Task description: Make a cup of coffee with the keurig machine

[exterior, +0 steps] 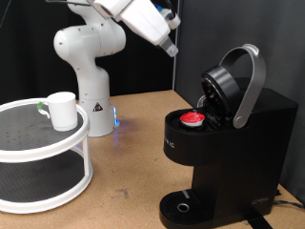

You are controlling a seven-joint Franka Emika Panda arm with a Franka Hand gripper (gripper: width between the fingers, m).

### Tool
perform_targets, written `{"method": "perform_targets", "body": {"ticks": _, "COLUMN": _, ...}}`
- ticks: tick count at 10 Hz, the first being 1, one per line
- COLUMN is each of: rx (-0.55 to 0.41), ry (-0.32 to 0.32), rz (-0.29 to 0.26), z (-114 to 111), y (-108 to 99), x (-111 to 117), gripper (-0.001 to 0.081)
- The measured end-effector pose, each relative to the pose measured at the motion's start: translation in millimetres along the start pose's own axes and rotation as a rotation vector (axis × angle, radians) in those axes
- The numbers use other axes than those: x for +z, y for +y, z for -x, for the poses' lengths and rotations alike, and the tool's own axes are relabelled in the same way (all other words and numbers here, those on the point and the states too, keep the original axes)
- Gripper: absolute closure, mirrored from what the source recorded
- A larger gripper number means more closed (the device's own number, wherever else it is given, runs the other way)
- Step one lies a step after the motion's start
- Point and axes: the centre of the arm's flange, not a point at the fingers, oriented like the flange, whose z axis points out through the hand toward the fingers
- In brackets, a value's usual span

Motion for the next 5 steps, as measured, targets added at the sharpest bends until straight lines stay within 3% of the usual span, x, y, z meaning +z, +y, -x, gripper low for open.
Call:
{"method": "perform_targets", "body": {"ticks": 2, "rx": 0.008, "ry": -0.005, "rz": -0.015, "z": 0, "y": 0, "x": -3, "gripper": 0.0001}}
{"method": "perform_targets", "body": {"ticks": 4, "rx": 0.013, "ry": 0.078, "rz": -0.007, "z": -10, "y": -2, "x": 1, "gripper": 0.0001}}
{"method": "perform_targets", "body": {"ticks": 5, "rx": 0.015, "ry": 0.104, "rz": -0.030, "z": -16, "y": -7, "x": 7, "gripper": 0.0001}}
